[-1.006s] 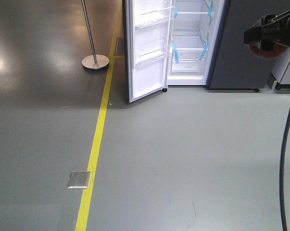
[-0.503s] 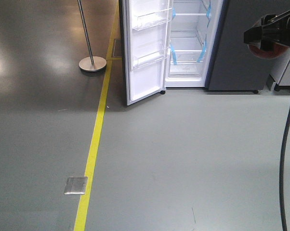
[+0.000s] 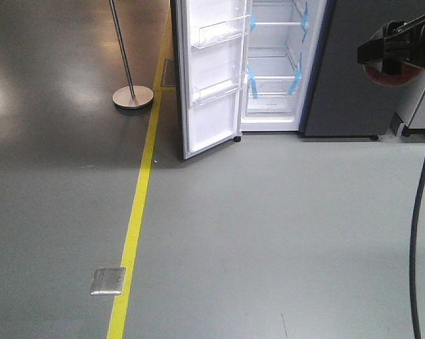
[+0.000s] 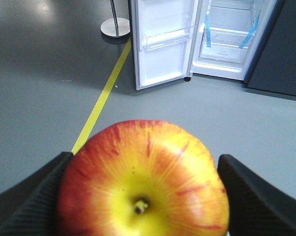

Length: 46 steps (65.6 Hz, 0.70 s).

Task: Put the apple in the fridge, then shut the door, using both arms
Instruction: 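Approach the open fridge doors carrying the apple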

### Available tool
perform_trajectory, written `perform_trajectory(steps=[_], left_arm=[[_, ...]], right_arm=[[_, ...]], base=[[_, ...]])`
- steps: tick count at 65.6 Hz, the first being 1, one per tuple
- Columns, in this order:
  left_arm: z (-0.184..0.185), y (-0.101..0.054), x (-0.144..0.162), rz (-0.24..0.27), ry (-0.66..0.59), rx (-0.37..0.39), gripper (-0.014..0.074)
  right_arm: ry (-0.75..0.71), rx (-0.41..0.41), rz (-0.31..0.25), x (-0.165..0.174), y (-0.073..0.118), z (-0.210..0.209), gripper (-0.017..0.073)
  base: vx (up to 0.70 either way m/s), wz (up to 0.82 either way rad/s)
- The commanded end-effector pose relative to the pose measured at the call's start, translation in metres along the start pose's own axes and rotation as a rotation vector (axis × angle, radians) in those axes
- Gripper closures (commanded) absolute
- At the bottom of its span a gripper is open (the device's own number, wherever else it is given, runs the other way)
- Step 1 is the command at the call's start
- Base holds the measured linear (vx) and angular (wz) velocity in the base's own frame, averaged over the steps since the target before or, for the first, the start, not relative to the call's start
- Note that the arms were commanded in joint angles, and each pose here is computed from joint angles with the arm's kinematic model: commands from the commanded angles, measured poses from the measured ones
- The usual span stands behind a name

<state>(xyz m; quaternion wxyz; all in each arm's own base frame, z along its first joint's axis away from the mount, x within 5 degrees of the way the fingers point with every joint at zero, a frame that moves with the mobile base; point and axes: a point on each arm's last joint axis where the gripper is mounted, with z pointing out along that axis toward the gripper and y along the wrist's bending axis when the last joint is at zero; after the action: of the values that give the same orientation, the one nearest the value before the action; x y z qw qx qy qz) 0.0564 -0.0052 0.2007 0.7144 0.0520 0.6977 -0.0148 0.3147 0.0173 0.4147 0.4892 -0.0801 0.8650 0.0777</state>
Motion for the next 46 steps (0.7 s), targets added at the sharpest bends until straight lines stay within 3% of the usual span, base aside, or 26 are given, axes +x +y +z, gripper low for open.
perform_trajectory(steps=[1,46], left_arm=[[-0.0023,0.0003,-0.0136,-0.018,-0.105,0.000,0.0601],[-0.0023,0.0003,-0.0136,-0.018,-0.105,0.000,0.0601]], right_arm=[[-0.140,0.021,-0.007,-0.0193,0.0015,-0.0210,0.0458],[-0.140,0.021,-0.007,-0.0193,0.0015,-0.0210,0.0458]], base=[[0.07,0.00],[0.08,-0.01]])
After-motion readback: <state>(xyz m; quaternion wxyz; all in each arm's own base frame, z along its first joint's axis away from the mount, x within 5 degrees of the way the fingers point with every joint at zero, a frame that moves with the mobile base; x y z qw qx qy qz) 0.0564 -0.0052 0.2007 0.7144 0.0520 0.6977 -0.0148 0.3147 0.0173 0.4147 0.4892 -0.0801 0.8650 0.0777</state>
